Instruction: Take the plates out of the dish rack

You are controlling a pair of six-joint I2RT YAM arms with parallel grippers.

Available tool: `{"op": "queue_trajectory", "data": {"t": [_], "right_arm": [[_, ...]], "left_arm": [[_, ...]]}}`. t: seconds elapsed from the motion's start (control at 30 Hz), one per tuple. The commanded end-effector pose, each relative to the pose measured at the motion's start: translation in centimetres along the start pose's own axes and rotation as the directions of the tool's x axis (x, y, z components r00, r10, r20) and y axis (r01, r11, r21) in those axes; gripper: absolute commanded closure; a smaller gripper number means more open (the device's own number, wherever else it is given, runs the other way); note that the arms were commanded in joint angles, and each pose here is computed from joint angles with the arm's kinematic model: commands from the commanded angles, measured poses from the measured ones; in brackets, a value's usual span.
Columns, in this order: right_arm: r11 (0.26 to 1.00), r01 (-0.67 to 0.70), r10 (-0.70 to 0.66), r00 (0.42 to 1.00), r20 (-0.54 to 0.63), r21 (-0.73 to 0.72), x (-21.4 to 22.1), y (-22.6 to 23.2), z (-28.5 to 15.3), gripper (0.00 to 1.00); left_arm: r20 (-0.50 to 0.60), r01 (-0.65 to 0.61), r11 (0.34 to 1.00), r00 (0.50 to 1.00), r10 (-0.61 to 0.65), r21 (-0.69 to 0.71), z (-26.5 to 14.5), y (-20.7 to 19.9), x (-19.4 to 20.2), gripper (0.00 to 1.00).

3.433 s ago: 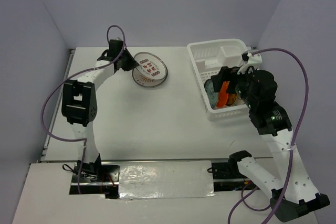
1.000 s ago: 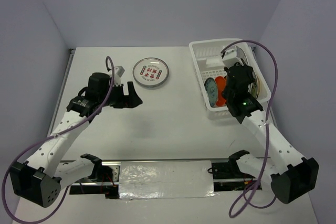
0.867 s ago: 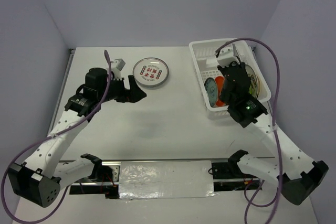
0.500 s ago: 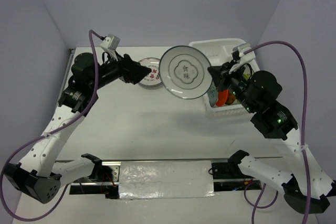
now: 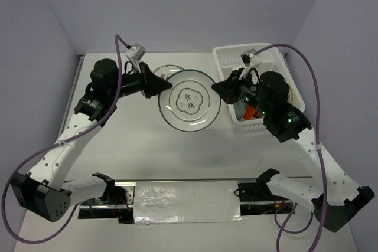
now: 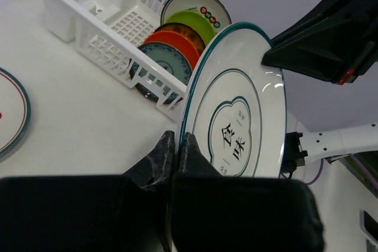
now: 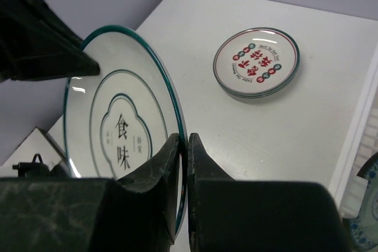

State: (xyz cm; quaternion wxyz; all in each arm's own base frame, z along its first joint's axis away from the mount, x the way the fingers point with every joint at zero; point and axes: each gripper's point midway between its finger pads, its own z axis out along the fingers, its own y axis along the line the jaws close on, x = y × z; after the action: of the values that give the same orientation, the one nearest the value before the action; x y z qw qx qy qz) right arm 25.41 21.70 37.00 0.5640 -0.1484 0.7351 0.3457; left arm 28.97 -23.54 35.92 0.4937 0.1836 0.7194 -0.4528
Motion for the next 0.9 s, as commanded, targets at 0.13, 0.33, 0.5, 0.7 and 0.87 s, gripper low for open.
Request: {"op": "queue_trajectory", "data": {"t": [0.13, 0.33, 0.5, 0.7, 0.87], "right_arm": [[0.998, -0.030, 0.019, 0.983, 0.181, 0.057, -5.8, -2.3, 0.8, 0.98], [0.967, -0.097, 0.062, 0.987, 0.150, 0.237, -3.5, -8.8, 0.4, 0.00], [0.877, -0.035, -0.062, 0.981, 0.186, 0.480, -3.9, -12.1, -4.5, 0.00], [0.834, 0.034, -0.135, 0.980, 0.145, 0.550, -2.6, -12.1, -8.9, 0.00], [0.815, 0.077, -0.173, 0.978, 0.115, 0.575, -2.4, -12.1, -10.5, 0.00]], "left_arm": [[0.013, 0.044, 0.999, 0.999, -0.044, -0.015, 1.3, 1.0, 0.3, 1.00], [0.099, 0.284, 0.878, 0.959, -0.267, -0.385, 2.7, 9.0, 0.6, 1.00], [0.245, 0.420, 0.650, 0.906, -0.346, -0.633, 2.9, 19.6, 0.1, 1.00], [0.302, 0.511, 0.554, 0.852, -0.428, -0.657, 6.0, 29.9, 1.0, 1.00], [0.283, 0.503, 0.515, 0.849, -0.447, -0.694, 7.7, 33.6, 2.6, 0.98]]}}
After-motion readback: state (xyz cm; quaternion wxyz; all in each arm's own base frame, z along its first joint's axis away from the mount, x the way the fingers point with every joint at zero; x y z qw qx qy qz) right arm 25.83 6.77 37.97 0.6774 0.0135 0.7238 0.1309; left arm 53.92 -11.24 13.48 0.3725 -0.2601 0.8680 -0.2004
